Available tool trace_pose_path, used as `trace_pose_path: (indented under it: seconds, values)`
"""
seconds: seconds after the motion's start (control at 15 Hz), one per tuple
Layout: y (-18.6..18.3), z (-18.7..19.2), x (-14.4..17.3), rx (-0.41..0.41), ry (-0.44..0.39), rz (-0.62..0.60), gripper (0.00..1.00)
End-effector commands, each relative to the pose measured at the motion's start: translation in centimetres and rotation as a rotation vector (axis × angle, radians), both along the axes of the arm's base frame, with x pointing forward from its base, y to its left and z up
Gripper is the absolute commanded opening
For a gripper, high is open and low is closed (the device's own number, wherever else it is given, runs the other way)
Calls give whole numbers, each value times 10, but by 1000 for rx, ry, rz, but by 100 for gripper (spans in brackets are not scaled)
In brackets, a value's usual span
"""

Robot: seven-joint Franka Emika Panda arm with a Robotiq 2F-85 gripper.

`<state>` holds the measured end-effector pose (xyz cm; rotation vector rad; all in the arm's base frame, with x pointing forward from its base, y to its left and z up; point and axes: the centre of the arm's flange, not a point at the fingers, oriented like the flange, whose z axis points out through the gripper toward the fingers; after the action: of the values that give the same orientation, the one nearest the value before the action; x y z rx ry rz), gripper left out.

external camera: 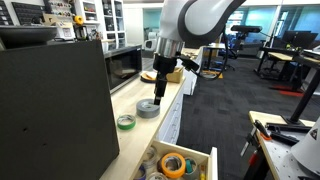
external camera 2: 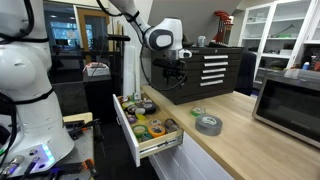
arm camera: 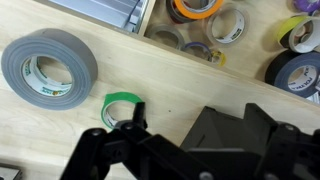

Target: Pick up the green masking tape and put it in the open drawer

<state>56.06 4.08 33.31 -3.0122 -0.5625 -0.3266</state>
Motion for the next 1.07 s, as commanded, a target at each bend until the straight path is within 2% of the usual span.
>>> trace_pose_path:
  seconds: [0.0, 0.27, 0.33, 0.8, 1.0]
  values:
    - [-14, -19, 43, 11, -29, 65, 100]
    - [-21, -25, 66, -2, -39, 114, 100]
    - [-17, -29, 49, -8, -17, 85, 100]
    - [-19, -33, 62, -17, -31, 107, 100]
    - [-20, -49, 66, -22, -52, 255, 100]
